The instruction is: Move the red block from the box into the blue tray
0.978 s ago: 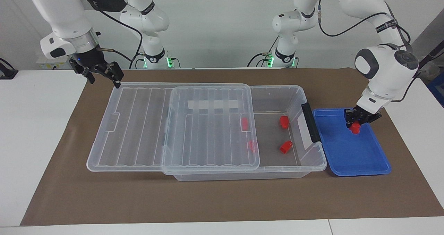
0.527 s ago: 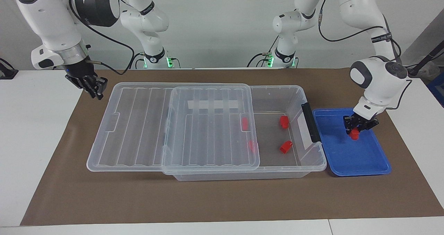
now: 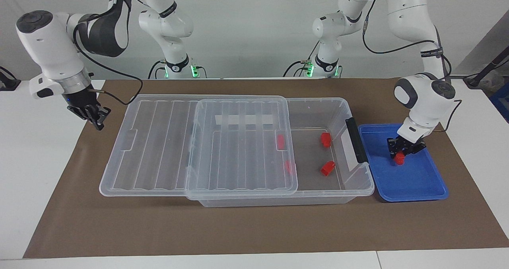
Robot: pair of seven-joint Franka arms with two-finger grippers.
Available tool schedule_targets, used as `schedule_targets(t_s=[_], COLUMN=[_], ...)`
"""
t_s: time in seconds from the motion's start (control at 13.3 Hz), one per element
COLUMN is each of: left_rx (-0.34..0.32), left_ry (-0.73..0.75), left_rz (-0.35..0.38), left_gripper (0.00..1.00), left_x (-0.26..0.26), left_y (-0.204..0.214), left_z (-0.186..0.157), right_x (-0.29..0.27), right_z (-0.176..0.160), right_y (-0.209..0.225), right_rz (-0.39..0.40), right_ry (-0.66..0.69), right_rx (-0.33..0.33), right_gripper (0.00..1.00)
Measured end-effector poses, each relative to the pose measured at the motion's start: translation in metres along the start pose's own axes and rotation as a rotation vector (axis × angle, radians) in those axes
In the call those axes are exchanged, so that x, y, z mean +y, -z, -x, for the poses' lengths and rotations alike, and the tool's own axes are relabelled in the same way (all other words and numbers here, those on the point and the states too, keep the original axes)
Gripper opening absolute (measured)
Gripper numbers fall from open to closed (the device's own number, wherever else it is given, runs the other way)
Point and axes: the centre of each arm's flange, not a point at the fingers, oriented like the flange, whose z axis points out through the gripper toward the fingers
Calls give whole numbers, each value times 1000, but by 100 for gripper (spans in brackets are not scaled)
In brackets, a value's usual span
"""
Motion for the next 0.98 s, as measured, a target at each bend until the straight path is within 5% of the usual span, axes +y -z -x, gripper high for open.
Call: schedule_targets(t_s=[0.45,0.9,0.98], left_rx=[9,-15,-37], left_ry=[1,12,27], left_rz=[-4,5,15], left_gripper=[34,100,100], left_x=[1,-3,-4], left_y=[-6,4,19], left_z=[6,1,-6], right_x=[-5,-13,-18], right_z=[1,8,9], right_y=[-20,-35,-36], right_rz=[-1,-1,-2], right_ry=[12,39,50], right_rx=[-18,-45,-47], right_gripper=[1,1,1])
